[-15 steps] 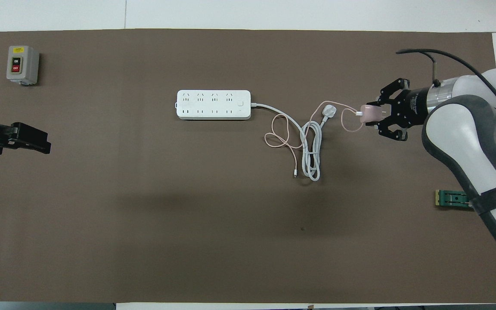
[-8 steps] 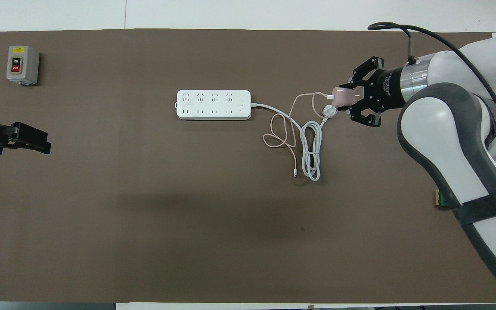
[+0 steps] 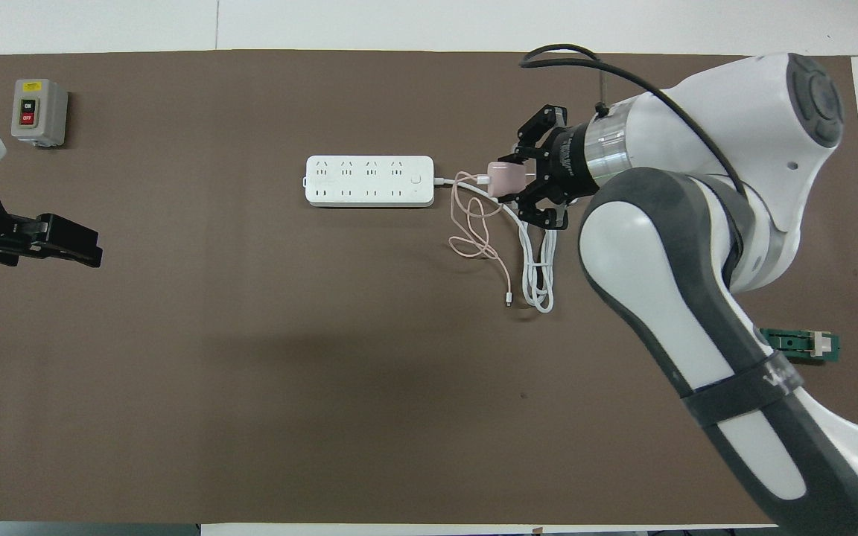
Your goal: Plug charger into power strip
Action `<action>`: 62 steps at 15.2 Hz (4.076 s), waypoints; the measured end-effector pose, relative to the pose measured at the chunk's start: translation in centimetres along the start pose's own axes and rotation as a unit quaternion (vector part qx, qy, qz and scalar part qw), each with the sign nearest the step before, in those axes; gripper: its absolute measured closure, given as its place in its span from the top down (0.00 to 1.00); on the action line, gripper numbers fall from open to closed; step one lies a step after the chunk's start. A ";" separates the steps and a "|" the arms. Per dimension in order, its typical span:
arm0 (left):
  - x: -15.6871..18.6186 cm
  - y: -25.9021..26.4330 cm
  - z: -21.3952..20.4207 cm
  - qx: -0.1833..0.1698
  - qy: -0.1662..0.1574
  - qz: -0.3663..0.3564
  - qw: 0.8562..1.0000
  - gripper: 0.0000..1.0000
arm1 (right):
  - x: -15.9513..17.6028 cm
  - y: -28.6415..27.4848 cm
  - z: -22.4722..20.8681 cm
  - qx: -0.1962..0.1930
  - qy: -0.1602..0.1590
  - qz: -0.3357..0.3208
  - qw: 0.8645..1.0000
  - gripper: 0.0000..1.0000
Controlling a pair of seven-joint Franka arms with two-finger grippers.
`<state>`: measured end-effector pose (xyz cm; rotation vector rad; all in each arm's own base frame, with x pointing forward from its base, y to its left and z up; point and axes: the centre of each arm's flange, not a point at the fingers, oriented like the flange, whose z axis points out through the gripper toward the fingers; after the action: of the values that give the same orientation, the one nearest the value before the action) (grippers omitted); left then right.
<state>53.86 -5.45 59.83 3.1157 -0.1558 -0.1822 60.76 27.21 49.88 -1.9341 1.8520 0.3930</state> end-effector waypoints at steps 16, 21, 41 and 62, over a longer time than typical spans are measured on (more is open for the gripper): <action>8.1 -1.5 9.6 -0.426 0.020 -0.036 0.904 1.00 | -6.0 -0.6 8.4 0.004 0.074 0.009 0.997 0.47; 11.5 -1.0 16.3 -0.528 0.028 -0.021 0.848 1.00 | -6.0 -0.6 8.5 0.012 0.099 0.029 0.995 0.47; 14.1 9.4 26.6 -0.733 -0.002 -0.008 0.680 1.00 | -12.0 2.0 8.8 0.023 0.087 0.060 0.994 0.47; 10.7 12.4 25.4 -0.708 0.092 0.079 0.696 0.96 | -12.7 1.3 8.0 0.052 0.067 0.055 0.995 0.47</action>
<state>60.28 -19.10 33.61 1.5236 -0.1584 0.0362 59.31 42.21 49.00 -1.8345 2.0298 0.1998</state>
